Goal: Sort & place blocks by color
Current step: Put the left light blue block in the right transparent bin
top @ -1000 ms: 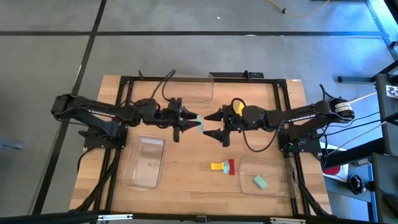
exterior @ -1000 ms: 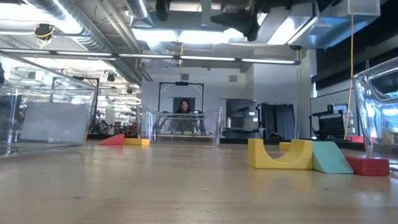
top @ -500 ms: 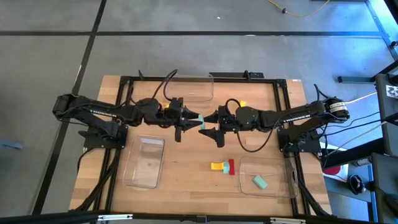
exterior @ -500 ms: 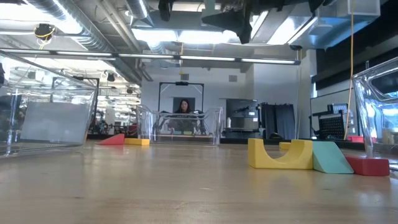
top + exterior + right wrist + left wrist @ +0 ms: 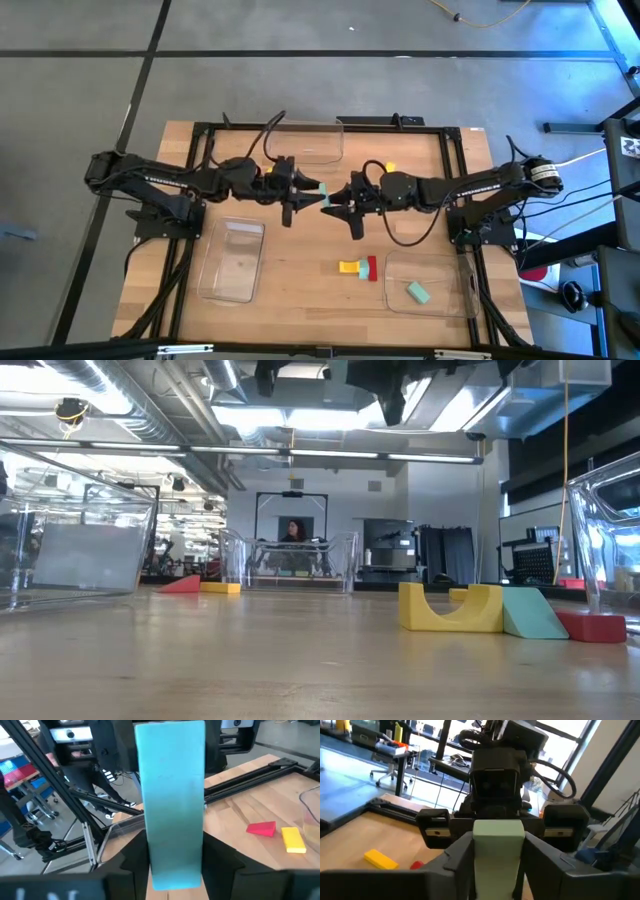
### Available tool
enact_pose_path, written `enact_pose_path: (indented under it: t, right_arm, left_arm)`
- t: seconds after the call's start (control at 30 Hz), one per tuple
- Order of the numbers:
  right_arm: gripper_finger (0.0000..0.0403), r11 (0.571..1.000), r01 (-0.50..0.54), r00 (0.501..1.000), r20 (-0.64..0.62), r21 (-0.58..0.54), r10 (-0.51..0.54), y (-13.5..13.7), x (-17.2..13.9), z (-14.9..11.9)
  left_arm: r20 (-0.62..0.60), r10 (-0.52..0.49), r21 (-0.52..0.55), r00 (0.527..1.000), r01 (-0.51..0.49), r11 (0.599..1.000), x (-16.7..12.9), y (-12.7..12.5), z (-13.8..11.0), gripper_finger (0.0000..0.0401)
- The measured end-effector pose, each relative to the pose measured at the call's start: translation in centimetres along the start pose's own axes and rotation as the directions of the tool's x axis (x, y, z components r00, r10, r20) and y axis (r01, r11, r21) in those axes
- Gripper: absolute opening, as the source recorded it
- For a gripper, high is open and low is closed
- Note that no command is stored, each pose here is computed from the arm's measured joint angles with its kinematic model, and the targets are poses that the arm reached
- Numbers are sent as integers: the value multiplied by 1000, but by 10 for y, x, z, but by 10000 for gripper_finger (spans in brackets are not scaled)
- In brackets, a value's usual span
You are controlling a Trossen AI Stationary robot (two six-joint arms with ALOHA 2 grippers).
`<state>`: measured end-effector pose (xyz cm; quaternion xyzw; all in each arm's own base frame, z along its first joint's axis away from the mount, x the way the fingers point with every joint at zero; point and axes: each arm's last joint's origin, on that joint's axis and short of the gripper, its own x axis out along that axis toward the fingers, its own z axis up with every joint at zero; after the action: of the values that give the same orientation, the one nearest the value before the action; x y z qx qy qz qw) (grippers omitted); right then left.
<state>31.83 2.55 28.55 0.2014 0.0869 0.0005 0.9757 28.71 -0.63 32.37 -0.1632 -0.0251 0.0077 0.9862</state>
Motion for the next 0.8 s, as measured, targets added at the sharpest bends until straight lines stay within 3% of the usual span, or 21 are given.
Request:
enact_pose_path:
  t: [0.23, 0.5, 0.67, 0.8]
  right_arm:
    - [135, 997, 64, 993, -93, -45, -68, -3, -29, 9]
    - [135, 987, 104, 981, -148, -121, -121, -1, -75, 23]
    - [135, 983, 129, 981, -128, -128, -146, 1, -96, 30]
    - [135, 982, 118, 986, -102, -145, -134, 2, -103, 34]
  left_arm:
    - [-78, 19, 4, 997, -18, 1000, -27, 6, 15, 230]
    - [-21, 53, 75, 998, -52, 996, -72, 3, 40, 232]
    - [42, 83, 67, 996, -86, 994, -95, 6, 28, 231]
    - [105, 51, 61, 993, -57, 996, -106, 8, 19, 231]
